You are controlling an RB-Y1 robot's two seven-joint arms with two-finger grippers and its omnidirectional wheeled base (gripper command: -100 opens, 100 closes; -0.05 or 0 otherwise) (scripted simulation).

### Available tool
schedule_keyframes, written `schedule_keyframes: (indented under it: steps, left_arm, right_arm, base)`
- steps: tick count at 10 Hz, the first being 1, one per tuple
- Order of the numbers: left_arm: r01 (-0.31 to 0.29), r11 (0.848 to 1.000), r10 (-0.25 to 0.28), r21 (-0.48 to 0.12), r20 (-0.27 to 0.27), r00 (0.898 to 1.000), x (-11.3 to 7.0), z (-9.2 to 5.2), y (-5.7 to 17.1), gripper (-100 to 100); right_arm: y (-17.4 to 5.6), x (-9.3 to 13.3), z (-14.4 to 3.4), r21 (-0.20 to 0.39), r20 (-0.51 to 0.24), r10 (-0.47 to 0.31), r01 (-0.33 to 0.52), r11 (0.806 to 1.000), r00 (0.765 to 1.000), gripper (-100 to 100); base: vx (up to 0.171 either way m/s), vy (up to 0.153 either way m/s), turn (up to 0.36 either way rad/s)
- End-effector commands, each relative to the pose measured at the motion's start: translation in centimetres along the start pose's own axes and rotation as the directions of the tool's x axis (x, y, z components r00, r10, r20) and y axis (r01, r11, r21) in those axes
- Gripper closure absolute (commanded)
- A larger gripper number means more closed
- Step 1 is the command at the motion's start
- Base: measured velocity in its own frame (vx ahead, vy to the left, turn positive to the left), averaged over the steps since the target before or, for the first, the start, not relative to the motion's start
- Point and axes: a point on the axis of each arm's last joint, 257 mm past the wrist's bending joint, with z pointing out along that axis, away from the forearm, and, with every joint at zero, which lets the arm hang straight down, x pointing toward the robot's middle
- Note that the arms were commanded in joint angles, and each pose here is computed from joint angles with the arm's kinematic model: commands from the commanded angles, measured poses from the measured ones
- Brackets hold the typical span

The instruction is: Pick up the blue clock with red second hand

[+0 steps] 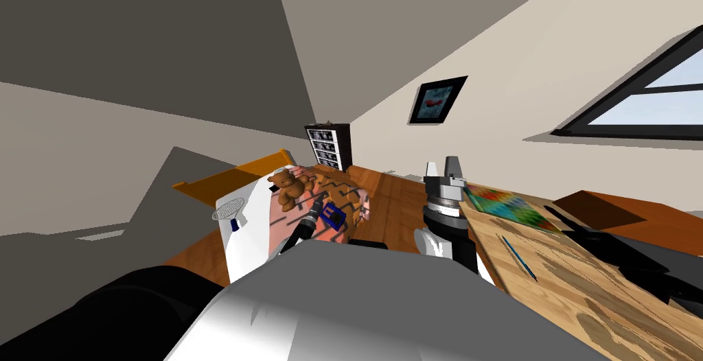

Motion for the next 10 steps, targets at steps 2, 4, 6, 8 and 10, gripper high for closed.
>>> schedule_keyframes:
  steps: [2,4,6,8,10]
  left_arm:
    - [-0.01,0.995,0.008,-0.095,-0.022,1.0,0.5,-0.3,4.0,-100]
    - [-0.018,0.984,0.011,-0.176,-0.04,0.999,0.7,-1.2,7.4,-100]
    - [-0.028,0.967,0.013,-0.252,-0.059,0.998,1.0,-2.1,10.5,-100]
    - [-0.047,0.922,0.011,-0.384,-0.095,0.995,1.5,-4.4,15.8,-100]
    - [-0.048,0.917,0.011,-0.396,-0.095,0.995,1.4,-4.6,16.4,-100]
  right_arm:
    - [0.0,0.0,0.0,0.0,0.0,0.0,0.0,1.0,1.0,0]
    - [0.0,0.0,0.0,0.0,0.0,0.0,0.0,1.0,1.0,0]
    - [0.0,0.0,0.0,0.0,0.0,0.0,0.0,1.0,1.0,0]
    - [0.0,0.0,0.0,0.0,0.0,0.0,0.0,1.0,1.0,0]
    - [0.0,0.0,0.0,0.0,0.0,0.0,0.0,1.0,1.0,0]
  base:
    - [0.03,0.013,-0.038]
    - [0.069,0.026,-0.078]
    - [0.073,0.021,-0.053]
    - [0.08,0.034,-0.096]
    - [0.053,0.016,-0.014]
